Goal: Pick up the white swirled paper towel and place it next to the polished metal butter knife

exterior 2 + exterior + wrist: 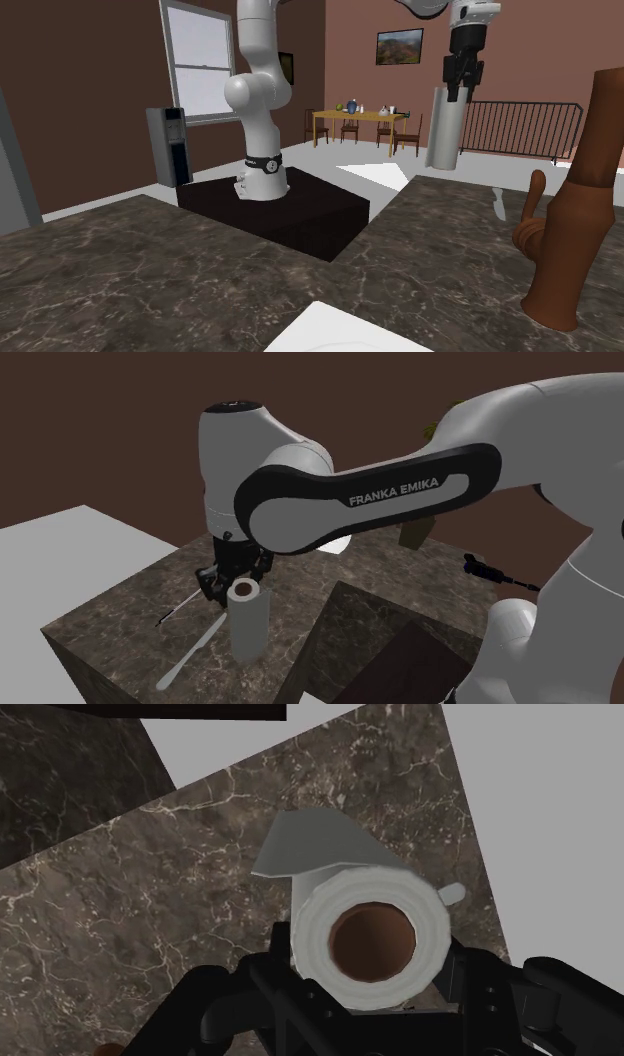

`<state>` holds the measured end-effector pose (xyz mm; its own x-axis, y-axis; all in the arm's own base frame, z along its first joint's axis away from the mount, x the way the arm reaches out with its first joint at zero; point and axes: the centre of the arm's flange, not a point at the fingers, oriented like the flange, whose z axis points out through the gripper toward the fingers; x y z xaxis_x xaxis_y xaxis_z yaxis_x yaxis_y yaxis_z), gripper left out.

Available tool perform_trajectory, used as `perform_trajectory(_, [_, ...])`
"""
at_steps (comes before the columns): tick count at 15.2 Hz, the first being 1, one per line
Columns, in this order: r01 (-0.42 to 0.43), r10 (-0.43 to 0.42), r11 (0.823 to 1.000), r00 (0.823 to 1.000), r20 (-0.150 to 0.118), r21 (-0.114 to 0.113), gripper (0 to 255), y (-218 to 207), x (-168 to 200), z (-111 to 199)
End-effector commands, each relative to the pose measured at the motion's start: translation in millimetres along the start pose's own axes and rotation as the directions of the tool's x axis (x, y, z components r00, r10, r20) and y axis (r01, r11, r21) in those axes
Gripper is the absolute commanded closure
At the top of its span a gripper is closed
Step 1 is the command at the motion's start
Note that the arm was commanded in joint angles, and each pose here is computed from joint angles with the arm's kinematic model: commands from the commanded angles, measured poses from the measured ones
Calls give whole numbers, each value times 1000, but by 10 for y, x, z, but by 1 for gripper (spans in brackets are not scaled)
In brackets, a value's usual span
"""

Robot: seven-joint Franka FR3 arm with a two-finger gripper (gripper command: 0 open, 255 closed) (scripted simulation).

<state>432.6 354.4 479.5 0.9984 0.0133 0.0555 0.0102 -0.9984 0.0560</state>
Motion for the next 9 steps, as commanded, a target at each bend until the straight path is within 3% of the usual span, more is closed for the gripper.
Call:
perform_trajectory(1, [0, 0, 1000, 1000, -1, 0, 255, 9, 0, 109])
perform_trajectory(9, [0, 0, 1000, 1000, -1, 0, 255, -14, -23, 530])
